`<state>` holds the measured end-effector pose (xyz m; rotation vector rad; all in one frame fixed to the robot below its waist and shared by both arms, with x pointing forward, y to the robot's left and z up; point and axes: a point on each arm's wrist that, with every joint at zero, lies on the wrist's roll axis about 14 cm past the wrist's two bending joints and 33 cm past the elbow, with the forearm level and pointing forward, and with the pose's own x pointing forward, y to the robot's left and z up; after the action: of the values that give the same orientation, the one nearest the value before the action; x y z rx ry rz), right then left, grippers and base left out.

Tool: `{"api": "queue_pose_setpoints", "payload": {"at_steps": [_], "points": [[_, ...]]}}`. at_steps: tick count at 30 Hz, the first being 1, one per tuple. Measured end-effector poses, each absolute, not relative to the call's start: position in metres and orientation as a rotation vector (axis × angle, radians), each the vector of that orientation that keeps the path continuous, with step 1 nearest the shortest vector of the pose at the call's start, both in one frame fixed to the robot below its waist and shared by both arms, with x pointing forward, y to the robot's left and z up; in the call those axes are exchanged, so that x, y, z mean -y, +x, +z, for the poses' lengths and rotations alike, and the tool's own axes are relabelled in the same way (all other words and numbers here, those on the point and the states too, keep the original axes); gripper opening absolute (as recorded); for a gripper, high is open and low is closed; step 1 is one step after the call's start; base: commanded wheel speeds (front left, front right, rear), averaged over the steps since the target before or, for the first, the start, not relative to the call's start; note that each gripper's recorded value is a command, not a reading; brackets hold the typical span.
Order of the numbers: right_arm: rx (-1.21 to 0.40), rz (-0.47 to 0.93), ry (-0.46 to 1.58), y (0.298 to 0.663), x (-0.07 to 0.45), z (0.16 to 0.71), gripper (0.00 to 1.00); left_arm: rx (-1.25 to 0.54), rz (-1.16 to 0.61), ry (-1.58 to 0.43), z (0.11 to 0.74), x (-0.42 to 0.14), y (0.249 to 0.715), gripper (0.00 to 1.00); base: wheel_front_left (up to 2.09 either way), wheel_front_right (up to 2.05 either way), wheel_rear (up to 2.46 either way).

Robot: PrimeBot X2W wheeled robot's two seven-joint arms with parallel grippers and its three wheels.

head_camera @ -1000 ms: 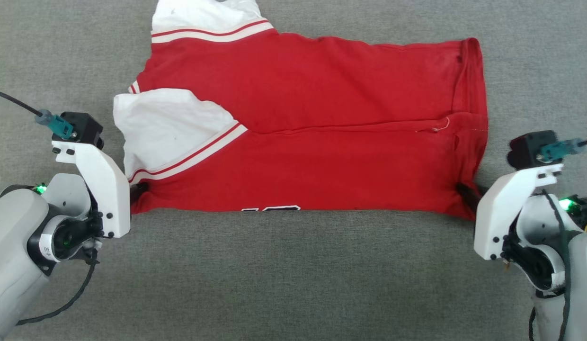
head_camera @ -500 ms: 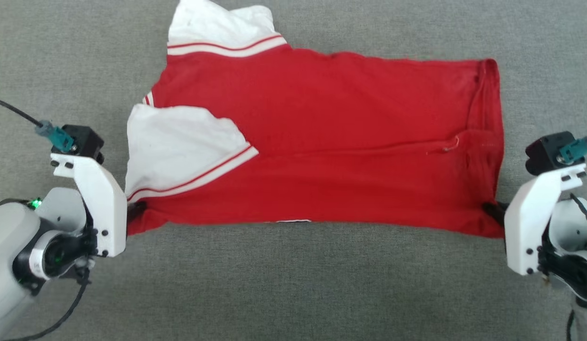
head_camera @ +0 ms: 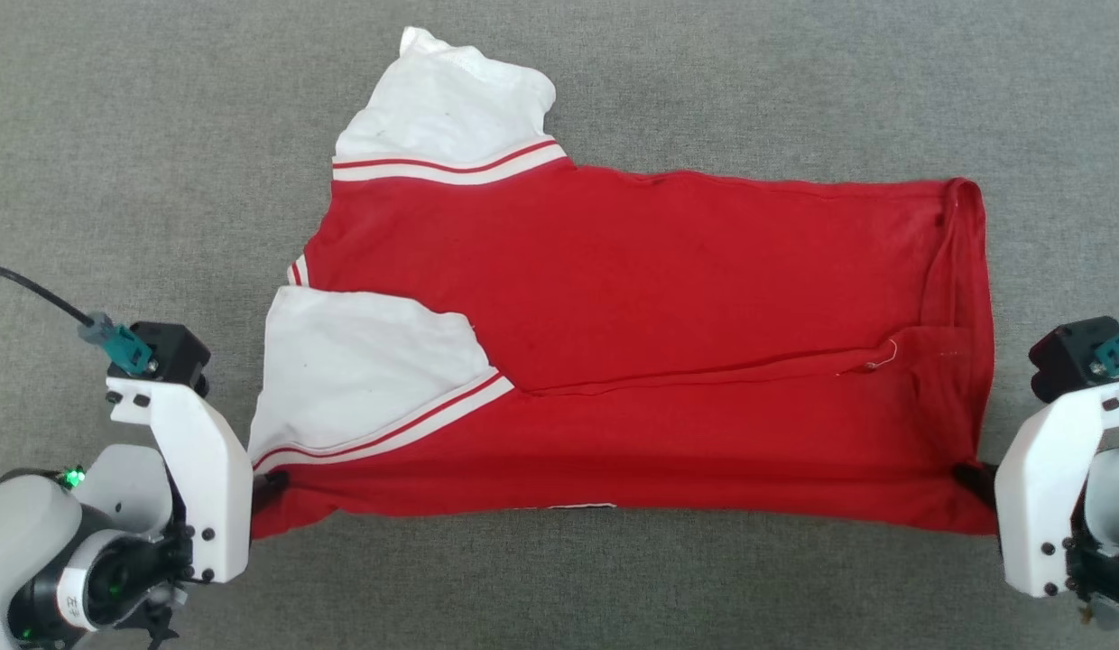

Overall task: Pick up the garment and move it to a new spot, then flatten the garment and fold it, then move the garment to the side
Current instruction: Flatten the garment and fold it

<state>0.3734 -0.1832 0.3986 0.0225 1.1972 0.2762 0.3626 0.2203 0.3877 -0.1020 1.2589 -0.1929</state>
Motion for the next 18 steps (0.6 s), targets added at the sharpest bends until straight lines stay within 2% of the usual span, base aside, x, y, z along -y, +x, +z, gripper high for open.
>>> {"api": "queue_pose_setpoints", "payload": {"at_steps": [3,4,5,6,7,10,18], "points": [[-1.201,0.271,0.033,0.371,0.181,0.394,0.0,-1.267,-0.189,-0.108,0.384,-0.219,0.358,0.0,0.0,0.0,0.0],[-1.199,0.273,0.035,0.371,0.179,0.392,0.15,-1.268,-0.187,-0.112,0.382,-0.219,0.357,0.11,0.0,0.0,0.0],[-1.194,0.273,0.029,0.371,0.178,0.391,0.39,-1.27,-0.189,-0.115,0.381,-0.217,0.356,0.39,0.0,0.0,0.0],[-1.186,0.272,0.025,0.371,0.178,0.39,0.91,-1.269,-0.193,-0.111,0.38,-0.217,0.356,0.98,0.0,0.0,0.0],[-1.176,0.273,0.028,0.372,0.177,0.39,1.0,-1.269,-0.187,-0.111,0.379,-0.219,0.356,1.0,0.0,0.0,0.0],[-1.135,0.269,0.038,0.376,0.175,0.394,1.0,-1.268,-0.178,-0.104,0.382,-0.223,0.358,1.0,0.0,0.0,0.0],[-0.802,0.182,0.117,0.41,0.182,0.447,1.0,-1.034,-0.205,-0.003,0.441,-0.23,0.437,1.0,0.0,0.0,0.0]]}}
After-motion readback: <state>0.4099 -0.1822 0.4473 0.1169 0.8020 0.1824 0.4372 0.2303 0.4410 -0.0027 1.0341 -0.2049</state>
